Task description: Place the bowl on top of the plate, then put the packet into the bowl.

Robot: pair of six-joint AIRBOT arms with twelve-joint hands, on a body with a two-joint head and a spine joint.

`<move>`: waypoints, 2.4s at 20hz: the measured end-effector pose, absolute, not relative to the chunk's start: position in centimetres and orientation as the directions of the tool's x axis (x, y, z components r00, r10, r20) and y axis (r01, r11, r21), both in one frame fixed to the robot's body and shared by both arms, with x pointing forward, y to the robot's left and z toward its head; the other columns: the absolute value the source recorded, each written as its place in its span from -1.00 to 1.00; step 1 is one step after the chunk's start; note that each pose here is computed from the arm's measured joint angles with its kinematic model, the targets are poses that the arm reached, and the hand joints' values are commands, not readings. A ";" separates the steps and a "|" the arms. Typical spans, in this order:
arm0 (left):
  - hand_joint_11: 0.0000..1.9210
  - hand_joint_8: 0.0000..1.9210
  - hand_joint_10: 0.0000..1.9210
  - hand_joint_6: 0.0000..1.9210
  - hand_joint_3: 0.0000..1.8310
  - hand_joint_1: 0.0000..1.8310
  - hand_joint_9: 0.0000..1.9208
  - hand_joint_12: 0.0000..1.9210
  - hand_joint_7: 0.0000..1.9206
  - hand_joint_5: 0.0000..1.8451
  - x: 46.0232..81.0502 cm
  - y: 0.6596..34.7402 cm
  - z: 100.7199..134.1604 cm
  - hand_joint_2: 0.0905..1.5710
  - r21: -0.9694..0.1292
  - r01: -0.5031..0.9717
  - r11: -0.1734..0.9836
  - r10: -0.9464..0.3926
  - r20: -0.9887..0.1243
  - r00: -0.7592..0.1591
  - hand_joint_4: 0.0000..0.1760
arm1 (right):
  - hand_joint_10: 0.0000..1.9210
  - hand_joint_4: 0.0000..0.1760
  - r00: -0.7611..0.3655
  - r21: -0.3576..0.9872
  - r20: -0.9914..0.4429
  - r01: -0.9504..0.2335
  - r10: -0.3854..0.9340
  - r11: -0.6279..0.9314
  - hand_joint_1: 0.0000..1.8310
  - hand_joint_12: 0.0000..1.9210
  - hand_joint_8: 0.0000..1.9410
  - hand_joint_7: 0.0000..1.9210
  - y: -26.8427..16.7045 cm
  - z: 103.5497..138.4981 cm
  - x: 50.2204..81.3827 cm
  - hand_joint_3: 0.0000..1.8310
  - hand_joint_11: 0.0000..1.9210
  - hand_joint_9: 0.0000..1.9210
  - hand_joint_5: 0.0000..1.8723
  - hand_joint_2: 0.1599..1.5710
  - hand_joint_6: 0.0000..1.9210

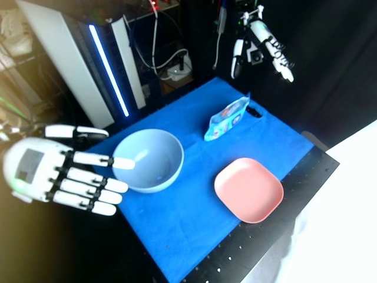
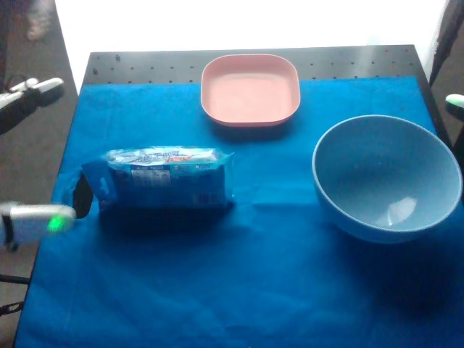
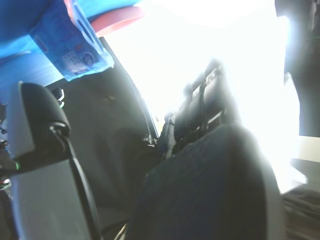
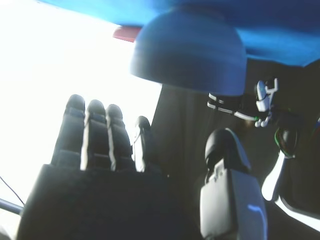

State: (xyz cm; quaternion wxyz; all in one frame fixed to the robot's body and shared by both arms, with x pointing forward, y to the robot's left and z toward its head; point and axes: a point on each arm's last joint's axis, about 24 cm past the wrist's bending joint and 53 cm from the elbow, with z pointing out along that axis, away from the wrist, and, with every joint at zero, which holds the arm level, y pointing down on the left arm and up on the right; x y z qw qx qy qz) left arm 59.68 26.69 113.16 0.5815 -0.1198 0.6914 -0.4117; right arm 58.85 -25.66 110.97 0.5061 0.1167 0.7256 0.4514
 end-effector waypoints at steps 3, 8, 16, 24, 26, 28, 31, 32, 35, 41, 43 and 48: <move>-1.00 -1.00 -1.00 -1.00 -0.99 -0.50 -1.00 -1.00 -0.99 -0.95 60.7 24.8 113.4 0.07 -0.709 0.352 0.611 -0.635 -0.705 -0.316 1.00 | -0.99 -0.98 -0.464 0.772 -0.630 -0.287 0.623 0.568 -0.36 -0.74 -0.99 -0.76 -25.6 110.9 58.8 -1.00 -1.00 -0.79 -0.90 0.35 -1.00; -1.00 -1.00 -1.00 -1.00 -0.99 -0.54 -1.00 -1.00 -1.00 -0.95 60.7 24.3 112.7 0.10 -0.706 0.347 0.618 -0.616 -0.708 -0.345 1.00 | -1.00 -0.86 -0.467 0.769 -0.635 -0.300 0.616 0.565 -0.35 -0.59 -1.00 -0.76 -25.3 111.1 59.0 -1.00 -1.00 -0.78 -0.89 0.28 -1.00; -1.00 -1.00 -1.00 -1.00 -1.00 -0.42 -1.00 -1.00 -1.00 -0.96 60.6 24.1 112.2 0.09 -0.713 0.338 0.614 -0.620 -0.701 -0.352 1.00 | -1.00 -0.23 -0.559 0.747 -0.664 -0.460 0.497 0.480 -0.21 -0.62 -1.00 -0.90 -18.5 112.6 57.9 -1.00 -0.97 -0.88 -0.87 0.12 -0.99; -1.00 -1.00 -1.00 -1.00 -1.00 -0.44 -1.00 -1.00 -1.00 -0.96 60.6 24.1 112.2 0.11 -0.713 0.339 0.614 -0.621 -0.701 -0.351 1.00 | -0.99 -0.31 -0.717 0.758 -0.617 -0.431 0.324 0.490 -0.34 -0.41 -0.99 -0.74 -14.4 107.1 56.3 -1.00 -0.97 -0.71 -0.78 0.26 -0.99; -1.00 -1.00 -1.00 -1.00 -0.99 -0.45 -1.00 -1.00 -1.00 -0.96 60.6 24.0 112.3 0.12 -0.713 0.343 0.612 -0.620 -0.702 -0.351 1.00 | -0.99 -1.00 -0.709 0.742 -0.635 -0.448 0.306 0.499 -0.26 -0.20 -1.00 -0.64 -14.1 107.3 56.7 -1.00 -0.93 -0.60 -0.64 0.27 -1.00; -1.00 -1.00 -1.00 -1.00 -0.99 -0.40 -1.00 -1.00 -1.00 -0.96 60.6 24.1 112.3 0.13 -0.713 0.340 0.613 -0.621 -0.701 -0.351 1.00 | -0.99 -1.00 -0.709 0.727 -0.644 -0.451 0.287 0.518 -0.15 0.08 -1.00 -0.53 -14.4 106.9 56.8 -1.00 -0.92 -0.49 -0.54 0.26 -1.00; -1.00 -1.00 -1.00 -1.00 -0.99 -0.40 -1.00 -1.00 -1.00 -0.97 60.6 24.1 112.3 0.13 -0.714 0.340 0.613 -0.621 -0.701 -0.351 1.00 | -0.98 -1.00 -0.704 0.706 -0.656 -0.443 0.273 0.553 -0.04 0.22 -0.99 -0.40 -15.1 106.3 57.5 -1.00 -0.87 -0.39 -0.40 0.27 -0.99; -1.00 -1.00 -1.00 -1.00 -0.99 -0.40 -1.00 -1.00 -1.00 -0.97 60.6 24.0 112.2 0.14 -0.714 0.340 0.612 -0.622 -0.700 -0.352 0.99 | -0.95 -1.00 -0.700 0.705 -0.657 -0.436 0.281 0.560 0.00 0.25 -0.98 -0.30 -15.4 106.4 57.9 -1.00 -0.72 -0.29 -0.30 0.27 -0.98; -1.00 -1.00 -1.00 -1.00 -0.99 -0.38 -1.00 -1.00 -1.00 -0.96 60.5 23.9 112.1 0.15 -0.719 0.337 0.608 -0.625 -0.695 -0.356 1.00 | -0.73 -1.00 -0.691 0.697 -0.666 -0.442 0.282 0.565 0.21 0.27 -0.93 0.00 -15.6 106.6 58.3 -1.00 -0.37 -0.01 -0.01 0.39 -0.15; -1.00 -1.00 -1.00 -1.00 -1.00 -0.35 -1.00 -1.00 -1.00 -0.96 60.3 23.5 111.5 0.11 -0.729 0.331 0.600 -0.629 -0.685 -0.368 0.87 | 0.64 -1.00 -0.679 0.699 -0.673 -0.455 0.293 0.552 -0.43 0.87 0.24 0.18 -15.4 107.4 58.7 -1.00 0.15 0.19 -0.06 0.80 -0.08; -1.00 -1.00 -1.00 -1.00 -1.00 -0.37 -1.00 -1.00 -1.00 -0.96 60.4 23.6 111.5 0.11 -0.730 0.328 0.600 -0.631 -0.684 -0.367 0.86 | 0.69 -1.00 -0.670 0.697 -0.679 -0.460 0.299 0.551 -0.66 0.92 0.42 0.34 -15.4 107.7 59.0 -1.00 0.33 0.38 0.04 0.86 0.04; -1.00 -1.00 -1.00 -1.00 -1.00 -0.35 -1.00 -1.00 -1.00 -0.96 60.4 23.7 111.6 0.12 -0.732 0.327 0.597 -0.636 -0.681 -0.364 0.85 | 0.70 -1.00 -0.644 0.691 -0.698 -0.489 0.314 0.532 -0.41 0.95 0.39 0.43 -14.9 109.2 59.6 -1.00 0.36 0.46 0.11 0.74 -0.02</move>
